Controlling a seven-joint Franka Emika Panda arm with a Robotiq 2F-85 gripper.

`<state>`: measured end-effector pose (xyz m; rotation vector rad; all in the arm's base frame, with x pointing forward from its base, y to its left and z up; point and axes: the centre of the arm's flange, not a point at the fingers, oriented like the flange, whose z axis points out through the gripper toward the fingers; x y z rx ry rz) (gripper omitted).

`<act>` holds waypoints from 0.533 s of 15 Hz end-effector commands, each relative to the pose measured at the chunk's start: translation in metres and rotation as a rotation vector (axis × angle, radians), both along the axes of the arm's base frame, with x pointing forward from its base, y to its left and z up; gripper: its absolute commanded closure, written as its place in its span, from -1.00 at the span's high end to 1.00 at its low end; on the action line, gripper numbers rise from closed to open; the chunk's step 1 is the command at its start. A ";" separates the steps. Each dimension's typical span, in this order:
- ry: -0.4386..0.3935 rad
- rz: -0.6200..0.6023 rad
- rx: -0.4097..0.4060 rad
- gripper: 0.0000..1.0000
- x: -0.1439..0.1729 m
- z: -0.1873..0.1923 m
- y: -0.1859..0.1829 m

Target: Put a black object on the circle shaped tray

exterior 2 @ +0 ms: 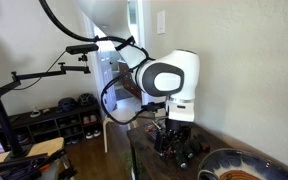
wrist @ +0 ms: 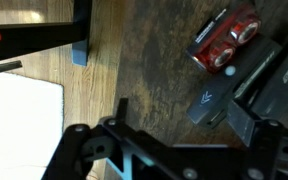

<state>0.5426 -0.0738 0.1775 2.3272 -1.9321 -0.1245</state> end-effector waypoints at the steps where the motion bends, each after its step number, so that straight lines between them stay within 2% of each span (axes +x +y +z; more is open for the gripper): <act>1: -0.029 -0.059 -0.029 1.00 0.003 -0.012 0.001; 8: -0.069 -0.103 -0.051 1.00 0.017 -0.011 -0.013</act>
